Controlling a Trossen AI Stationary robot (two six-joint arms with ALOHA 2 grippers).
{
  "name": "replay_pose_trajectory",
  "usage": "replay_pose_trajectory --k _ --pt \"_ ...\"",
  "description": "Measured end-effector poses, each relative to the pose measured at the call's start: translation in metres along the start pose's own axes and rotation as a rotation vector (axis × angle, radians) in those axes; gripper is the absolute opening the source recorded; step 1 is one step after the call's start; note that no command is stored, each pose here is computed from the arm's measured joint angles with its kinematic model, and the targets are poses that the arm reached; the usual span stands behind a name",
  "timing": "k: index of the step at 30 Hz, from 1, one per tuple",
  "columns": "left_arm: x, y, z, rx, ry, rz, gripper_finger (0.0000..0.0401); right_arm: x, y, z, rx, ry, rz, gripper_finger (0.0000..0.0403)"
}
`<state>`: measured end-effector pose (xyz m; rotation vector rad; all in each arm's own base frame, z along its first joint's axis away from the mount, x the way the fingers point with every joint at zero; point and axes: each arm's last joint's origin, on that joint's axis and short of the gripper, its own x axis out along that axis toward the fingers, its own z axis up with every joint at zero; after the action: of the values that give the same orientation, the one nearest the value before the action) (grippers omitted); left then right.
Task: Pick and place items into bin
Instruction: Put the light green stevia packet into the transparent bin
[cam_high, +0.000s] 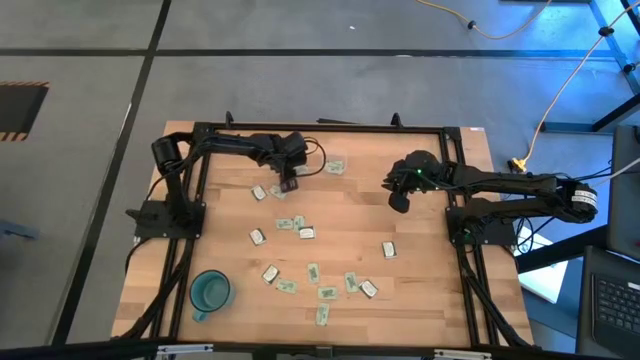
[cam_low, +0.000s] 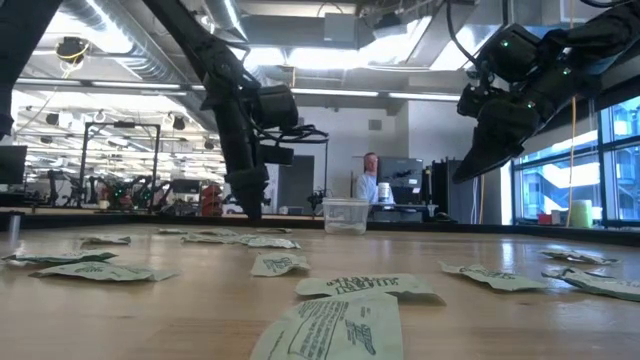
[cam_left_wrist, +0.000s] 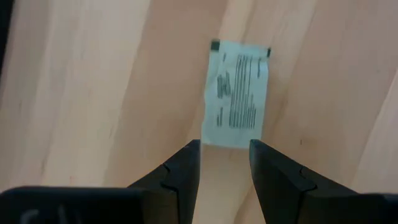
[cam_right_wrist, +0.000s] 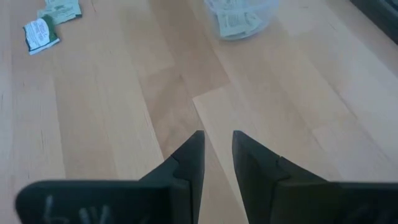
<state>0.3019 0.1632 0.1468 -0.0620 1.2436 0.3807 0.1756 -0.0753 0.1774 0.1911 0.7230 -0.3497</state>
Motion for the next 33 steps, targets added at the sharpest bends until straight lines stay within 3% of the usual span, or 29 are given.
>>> replay_pose_trajectory --k 14,27,33 --pt "0.017 -0.002 -0.001 -0.010 0.027 -0.016 0.0128 0.000 0.000 0.000 0.002 0.001 0.000 0.0087" --pt "0.019 -0.003 -0.001 0.003 0.028 -0.016 0.0009 0.000 0.000 -0.001 0.000 0.006 0.000 0.0087" --pt "0.019 -0.004 -0.002 0.004 0.031 -0.016 0.0004 0.000 0.000 -0.001 0.001 0.009 0.000 0.0087"
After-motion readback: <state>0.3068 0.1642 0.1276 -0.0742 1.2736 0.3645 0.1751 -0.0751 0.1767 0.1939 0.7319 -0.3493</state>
